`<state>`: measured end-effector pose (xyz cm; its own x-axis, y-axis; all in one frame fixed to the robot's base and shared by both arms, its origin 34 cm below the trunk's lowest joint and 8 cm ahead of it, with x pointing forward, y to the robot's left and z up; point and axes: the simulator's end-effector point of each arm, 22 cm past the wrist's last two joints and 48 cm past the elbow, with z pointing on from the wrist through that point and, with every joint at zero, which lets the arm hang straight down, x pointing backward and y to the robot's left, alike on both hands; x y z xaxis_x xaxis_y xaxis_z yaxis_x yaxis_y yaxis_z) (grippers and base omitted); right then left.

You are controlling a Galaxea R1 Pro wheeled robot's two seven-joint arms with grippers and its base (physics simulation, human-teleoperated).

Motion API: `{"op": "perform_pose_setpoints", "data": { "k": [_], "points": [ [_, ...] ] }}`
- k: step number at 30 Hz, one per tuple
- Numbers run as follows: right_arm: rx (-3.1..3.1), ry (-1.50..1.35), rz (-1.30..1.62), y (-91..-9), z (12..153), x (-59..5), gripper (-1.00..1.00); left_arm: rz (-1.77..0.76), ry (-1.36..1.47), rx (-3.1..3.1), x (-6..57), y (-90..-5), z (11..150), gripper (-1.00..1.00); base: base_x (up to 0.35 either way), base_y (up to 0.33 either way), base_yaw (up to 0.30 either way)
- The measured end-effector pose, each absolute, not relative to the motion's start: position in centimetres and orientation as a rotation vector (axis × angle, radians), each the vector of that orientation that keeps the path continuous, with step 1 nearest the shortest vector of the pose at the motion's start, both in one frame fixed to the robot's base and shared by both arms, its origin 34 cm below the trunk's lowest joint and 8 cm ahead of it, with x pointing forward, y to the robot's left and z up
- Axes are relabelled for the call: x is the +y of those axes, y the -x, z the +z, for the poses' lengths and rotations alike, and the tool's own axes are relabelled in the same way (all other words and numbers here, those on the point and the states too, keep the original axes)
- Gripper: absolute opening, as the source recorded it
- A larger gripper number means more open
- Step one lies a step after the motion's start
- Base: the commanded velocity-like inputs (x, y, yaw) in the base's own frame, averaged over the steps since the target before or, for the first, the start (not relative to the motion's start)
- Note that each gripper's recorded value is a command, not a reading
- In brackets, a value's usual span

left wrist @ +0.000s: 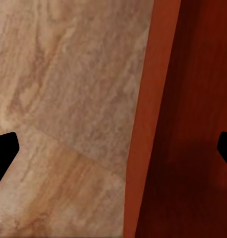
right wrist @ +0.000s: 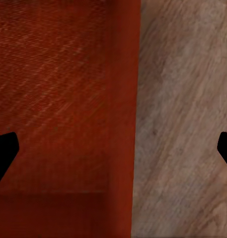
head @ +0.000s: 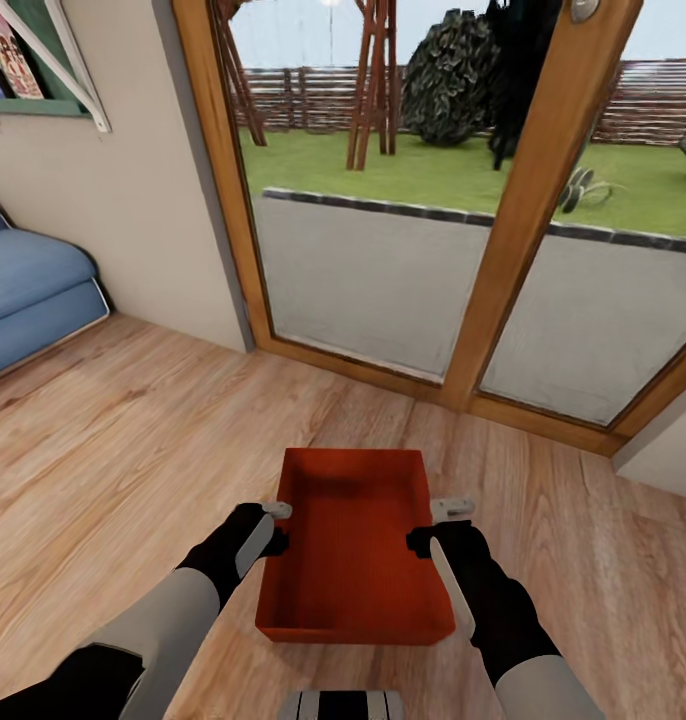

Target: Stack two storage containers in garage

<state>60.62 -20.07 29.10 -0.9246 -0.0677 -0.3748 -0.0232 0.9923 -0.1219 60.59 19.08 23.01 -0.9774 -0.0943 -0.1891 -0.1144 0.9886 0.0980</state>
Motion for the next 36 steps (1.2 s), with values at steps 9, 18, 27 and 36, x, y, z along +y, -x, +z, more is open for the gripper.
{"op": "perform_pose_setpoints", "data": {
  "k": [9,18,27,36],
  "points": [
    [2.785,0.069,-0.162,-59.8,27.1,-20.1,1.00,0.156,0.154,2.989,18.9,-59.5,21.0,1.00,0.000,0.000,0.000],
    [2.821,0.073,-0.164,-58.9,25.1,-20.1,1.00,0.159,0.152,3.025,18.9,-58.4,19.0,1.00,0.000,0.000,0.000],
    [2.858,0.077,-0.165,-58.0,23.2,-20.2,1.00,0.163,0.150,3.061,18.9,-57.3,17.1,1.00,0.000,0.000,0.000],
    [2.903,0.090,-0.174,-57.3,21.4,-20.3,1.00,0.168,0.148,3.077,18.9,-56.7,16.1,1.00,0.000,0.000,0.000]
  ]
}}
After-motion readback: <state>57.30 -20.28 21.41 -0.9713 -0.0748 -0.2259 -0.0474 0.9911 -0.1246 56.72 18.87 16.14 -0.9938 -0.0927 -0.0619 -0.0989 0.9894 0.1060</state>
